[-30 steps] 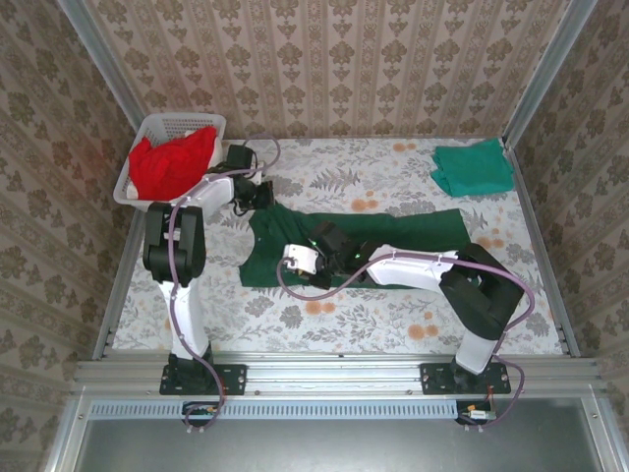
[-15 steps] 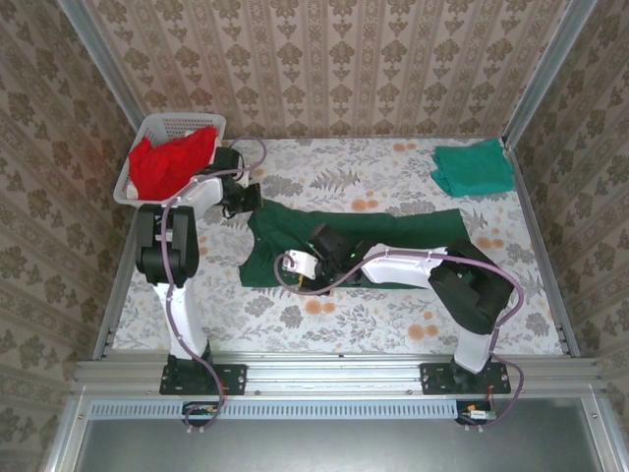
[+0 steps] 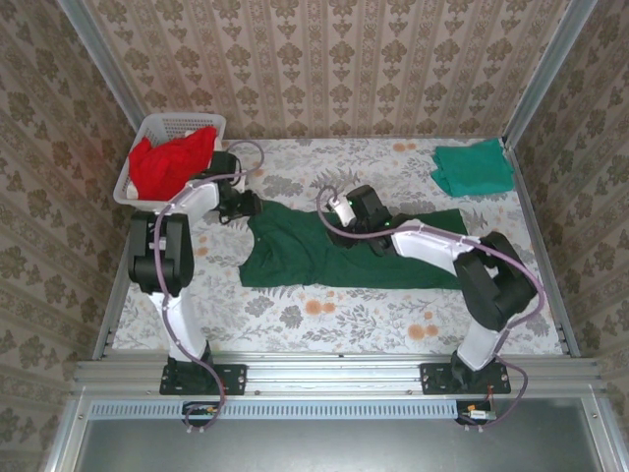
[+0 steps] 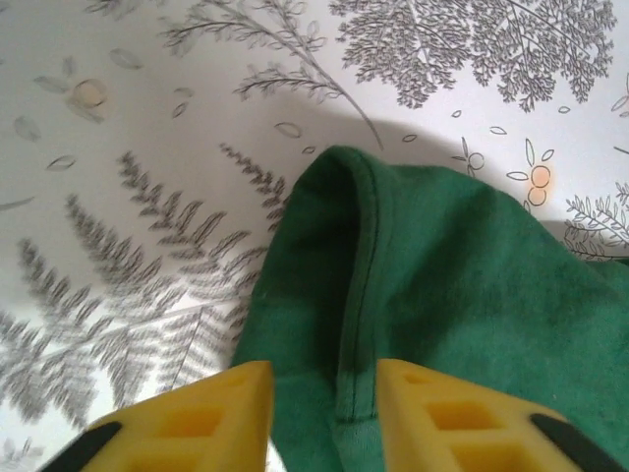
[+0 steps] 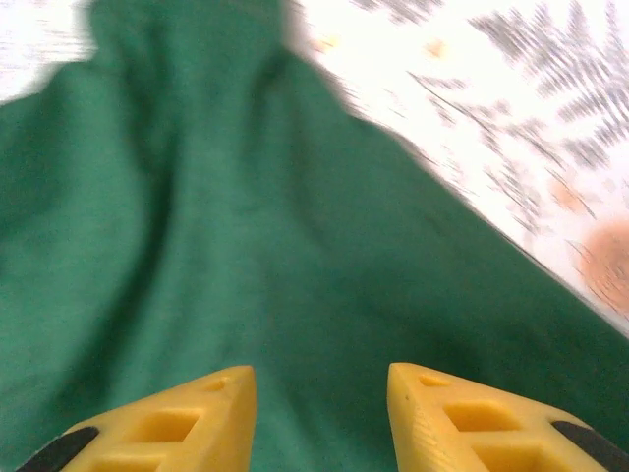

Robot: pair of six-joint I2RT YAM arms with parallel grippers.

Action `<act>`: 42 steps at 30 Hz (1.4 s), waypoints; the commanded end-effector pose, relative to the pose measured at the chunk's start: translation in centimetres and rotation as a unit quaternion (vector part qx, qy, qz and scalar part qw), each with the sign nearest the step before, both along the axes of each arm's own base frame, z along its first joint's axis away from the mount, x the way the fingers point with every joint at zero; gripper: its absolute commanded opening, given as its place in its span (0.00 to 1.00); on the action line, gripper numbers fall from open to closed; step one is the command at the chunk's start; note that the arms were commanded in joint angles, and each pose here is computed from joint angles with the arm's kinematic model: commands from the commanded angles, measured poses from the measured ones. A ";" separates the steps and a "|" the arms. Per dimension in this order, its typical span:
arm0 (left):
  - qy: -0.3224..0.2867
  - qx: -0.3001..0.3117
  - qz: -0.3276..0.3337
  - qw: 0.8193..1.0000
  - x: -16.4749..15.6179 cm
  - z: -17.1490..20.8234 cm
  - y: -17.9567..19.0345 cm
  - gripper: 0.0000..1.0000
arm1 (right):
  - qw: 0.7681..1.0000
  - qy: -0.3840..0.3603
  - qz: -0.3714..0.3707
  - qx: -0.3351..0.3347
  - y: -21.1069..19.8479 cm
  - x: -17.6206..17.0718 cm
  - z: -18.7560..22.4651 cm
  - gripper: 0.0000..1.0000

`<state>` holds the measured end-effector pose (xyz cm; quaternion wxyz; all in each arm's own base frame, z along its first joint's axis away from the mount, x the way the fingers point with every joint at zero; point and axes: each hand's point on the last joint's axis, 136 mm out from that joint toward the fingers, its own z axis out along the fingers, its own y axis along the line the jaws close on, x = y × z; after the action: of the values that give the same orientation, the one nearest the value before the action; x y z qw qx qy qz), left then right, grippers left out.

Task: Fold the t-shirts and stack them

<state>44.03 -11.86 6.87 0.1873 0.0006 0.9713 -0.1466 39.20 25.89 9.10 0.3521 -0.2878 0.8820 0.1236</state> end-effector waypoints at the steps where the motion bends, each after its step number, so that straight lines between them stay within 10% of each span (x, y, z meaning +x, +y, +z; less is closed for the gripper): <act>1: -0.021 0.038 0.003 0.999 -1.8 2.8 0.6 0.44 | 0.991 0.062 -0.116 -0.028 -3.1 1.0 -3.2 0.44; 15: -0.060 0.016 -0.100 0.993 -8.0 1.7 -13.2 0.57 | 0.947 0.181 -0.262 0.029 -8.4 2.4 -6.7 0.47; 42: 0.032 0.037 -0.051 0.997 -14.2 -5.2 -7.4 0.56 | 0.924 0.214 -0.317 0.007 -14.1 -0.6 -7.6 0.59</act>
<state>32.79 -21.89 3.03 0.1956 0.0706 0.9661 -0.1531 40.11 11.89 2.91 0.2104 0.0402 0.9743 0.0695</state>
